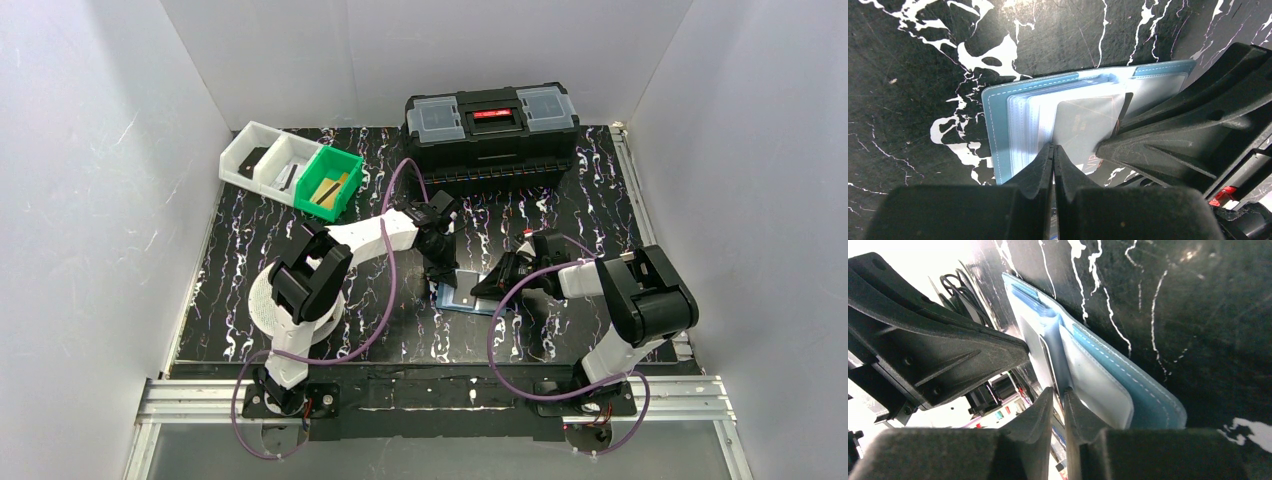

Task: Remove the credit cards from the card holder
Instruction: Remove the credit card from the card holder.

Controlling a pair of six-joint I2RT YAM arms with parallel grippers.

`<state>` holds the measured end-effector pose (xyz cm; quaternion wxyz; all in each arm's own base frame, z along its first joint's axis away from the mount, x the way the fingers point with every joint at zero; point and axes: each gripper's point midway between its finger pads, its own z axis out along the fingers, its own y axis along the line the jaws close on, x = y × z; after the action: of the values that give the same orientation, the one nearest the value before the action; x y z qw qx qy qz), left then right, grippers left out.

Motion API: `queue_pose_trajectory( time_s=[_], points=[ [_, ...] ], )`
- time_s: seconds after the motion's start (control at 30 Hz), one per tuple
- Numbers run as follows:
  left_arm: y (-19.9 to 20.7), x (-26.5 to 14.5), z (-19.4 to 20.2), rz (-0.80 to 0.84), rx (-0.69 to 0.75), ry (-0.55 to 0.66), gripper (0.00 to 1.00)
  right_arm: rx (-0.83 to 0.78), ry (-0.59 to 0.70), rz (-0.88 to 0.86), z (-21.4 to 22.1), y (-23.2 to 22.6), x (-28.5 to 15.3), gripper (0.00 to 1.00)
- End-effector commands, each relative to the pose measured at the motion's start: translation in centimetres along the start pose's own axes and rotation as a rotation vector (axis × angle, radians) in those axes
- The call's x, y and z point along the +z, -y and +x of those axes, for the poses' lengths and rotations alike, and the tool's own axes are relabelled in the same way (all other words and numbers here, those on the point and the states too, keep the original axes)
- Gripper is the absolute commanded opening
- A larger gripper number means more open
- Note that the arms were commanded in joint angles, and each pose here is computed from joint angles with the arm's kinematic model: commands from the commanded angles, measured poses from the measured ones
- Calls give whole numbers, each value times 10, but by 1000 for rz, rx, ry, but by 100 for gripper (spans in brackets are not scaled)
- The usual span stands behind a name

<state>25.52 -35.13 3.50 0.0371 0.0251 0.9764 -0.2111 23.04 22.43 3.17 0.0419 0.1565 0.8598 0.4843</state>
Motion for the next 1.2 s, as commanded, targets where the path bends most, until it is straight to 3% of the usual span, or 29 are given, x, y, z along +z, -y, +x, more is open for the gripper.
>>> queue_pose_trajectory(
  time_s=[0.0, 0.27, 0.63, 0.9, 1.17],
  points=[
    [-27, 22, 23, -131, -38, -71, 0, -9, -3, -33, 0, -4, 0, 17],
    [-47, 28, 30, -209, -90, -96, 0, 13, -9, -79, 4, -3, -4, 24],
    [-57, 35, 36, -246, -131, -119, 0, 67, -9, -157, 13, 1, -8, 24],
    [-63, 37, 39, -262, -145, -125, 0, 88, 19, -169, 12, 5, -14, 17],
    [-67, 37, 37, -270, -161, -124, 0, 88, 26, -170, 11, 6, -16, 1]
  ],
)
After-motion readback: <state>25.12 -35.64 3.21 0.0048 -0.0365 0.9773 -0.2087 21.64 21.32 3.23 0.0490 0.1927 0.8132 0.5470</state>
